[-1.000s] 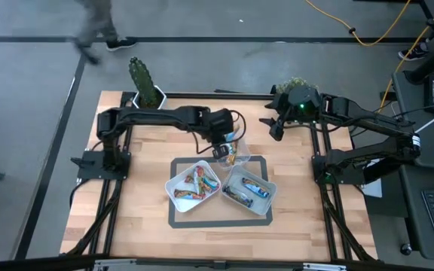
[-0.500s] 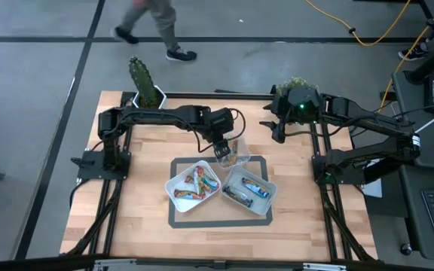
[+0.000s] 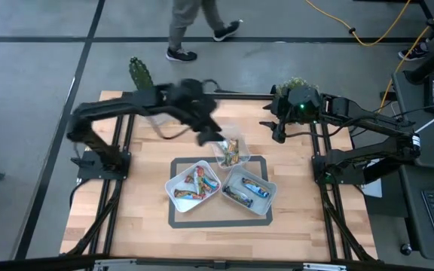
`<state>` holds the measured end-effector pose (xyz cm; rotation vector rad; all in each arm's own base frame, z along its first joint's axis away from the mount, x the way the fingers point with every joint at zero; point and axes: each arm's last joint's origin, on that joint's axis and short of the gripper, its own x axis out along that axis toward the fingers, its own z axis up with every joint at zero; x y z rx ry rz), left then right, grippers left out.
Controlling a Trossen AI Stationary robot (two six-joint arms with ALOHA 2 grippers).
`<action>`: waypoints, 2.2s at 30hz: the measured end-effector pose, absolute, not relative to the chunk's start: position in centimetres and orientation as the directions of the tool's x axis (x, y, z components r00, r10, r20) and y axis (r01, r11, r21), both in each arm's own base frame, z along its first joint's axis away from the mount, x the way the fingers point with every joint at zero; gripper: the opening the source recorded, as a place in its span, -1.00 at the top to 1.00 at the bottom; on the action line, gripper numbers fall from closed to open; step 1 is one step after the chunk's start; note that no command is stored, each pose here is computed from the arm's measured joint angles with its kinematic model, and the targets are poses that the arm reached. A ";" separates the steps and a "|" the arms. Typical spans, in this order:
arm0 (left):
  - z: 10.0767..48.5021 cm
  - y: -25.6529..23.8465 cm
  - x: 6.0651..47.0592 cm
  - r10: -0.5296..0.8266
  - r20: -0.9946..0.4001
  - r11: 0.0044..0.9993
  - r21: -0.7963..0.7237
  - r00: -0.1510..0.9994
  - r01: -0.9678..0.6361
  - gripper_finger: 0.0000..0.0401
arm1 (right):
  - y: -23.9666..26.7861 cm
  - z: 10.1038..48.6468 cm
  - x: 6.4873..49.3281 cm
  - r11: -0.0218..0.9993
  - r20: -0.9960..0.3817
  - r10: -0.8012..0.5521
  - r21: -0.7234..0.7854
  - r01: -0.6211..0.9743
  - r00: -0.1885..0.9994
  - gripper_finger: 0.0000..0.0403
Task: Pick and place Granola Bars by type
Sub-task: Return to Home Position
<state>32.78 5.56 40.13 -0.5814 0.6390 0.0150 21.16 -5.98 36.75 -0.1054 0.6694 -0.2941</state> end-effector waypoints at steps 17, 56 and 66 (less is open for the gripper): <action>50.5 0.9 7.4 0.057 -0.043 0.983 -0.172 0.997 -0.063 -0.22 | -6.0 37.2 21.5 0.957 -0.549 -0.289 -0.145 0.251 0.784 -0.31; 20.9 1.4 8.6 0.158 0.160 0.962 -0.247 0.974 -0.115 -0.22 | -6.0 37.6 21.7 0.963 -0.511 -0.269 -0.163 0.216 0.816 -0.31; 17.2 1.5 9.6 0.160 0.066 0.985 -0.074 0.985 -0.155 -0.22 | -5.9 37.4 21.6 0.966 -0.534 -0.257 -0.157 0.205 0.805 -0.31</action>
